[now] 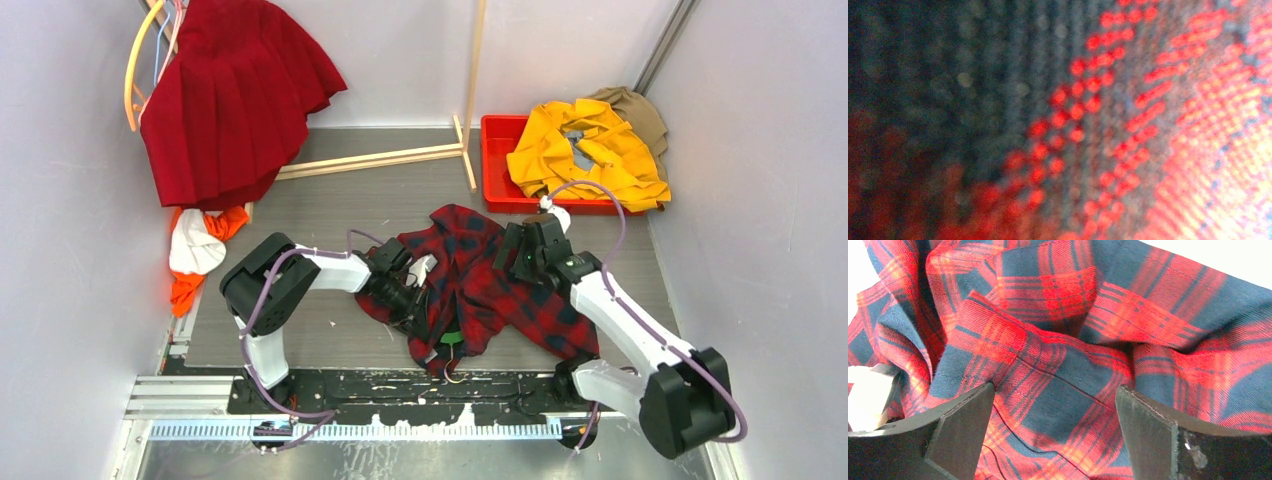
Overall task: Place the skirt on the hanger
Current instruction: Adjust the skirt on the hanger.
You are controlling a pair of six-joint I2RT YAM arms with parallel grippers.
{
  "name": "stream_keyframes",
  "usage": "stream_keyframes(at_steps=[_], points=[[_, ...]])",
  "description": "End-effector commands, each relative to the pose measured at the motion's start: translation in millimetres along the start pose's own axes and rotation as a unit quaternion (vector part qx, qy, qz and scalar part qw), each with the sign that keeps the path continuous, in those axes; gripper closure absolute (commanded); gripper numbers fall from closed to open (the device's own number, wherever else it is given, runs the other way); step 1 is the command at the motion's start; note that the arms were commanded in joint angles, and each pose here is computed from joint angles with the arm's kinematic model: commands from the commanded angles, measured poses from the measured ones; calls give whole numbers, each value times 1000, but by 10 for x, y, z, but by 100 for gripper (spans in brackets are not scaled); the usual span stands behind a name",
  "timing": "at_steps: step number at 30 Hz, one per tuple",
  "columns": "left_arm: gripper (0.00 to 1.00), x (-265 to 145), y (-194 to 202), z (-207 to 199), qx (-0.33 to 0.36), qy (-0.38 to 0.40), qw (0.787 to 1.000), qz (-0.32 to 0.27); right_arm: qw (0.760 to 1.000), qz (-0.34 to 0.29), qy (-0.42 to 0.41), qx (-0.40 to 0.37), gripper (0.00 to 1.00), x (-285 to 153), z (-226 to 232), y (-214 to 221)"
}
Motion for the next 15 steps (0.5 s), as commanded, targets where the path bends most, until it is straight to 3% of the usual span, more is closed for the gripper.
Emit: stream_keyframes(at_steps=[1, 3, 5, 11, 15], points=[[100, 58, 123, 292, -20, -93, 995, 3, 997, -24, -69, -14, 9, 160, 205, -172], [100, 61, 122, 293, -20, -93, 995, 5, 996, -14, -86, -10, 25, 230, 251, -165], [100, 65, 125, 293, -20, -93, 995, 6, 996, -7, -91, -16, 51, 273, 291, -187], [100, 70, 100, 279, -19, -89, 996, 2, 989, 5, -138, -50, 95, 319, 544, -388], [100, 46, 73, 244, -17, -88, 996, -10, 981, 5, -178, -71, 98, 305, 782, -494]])
Point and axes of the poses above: each gripper's point midway between its finger pads, its own x axis out along the fingers, its own z axis along the line the jaws close on, y = z × x, the point moved 10 cm from there along -x, back along the fingers, and after that the axes turned 4 degrees about x, right-handed, at the moved point
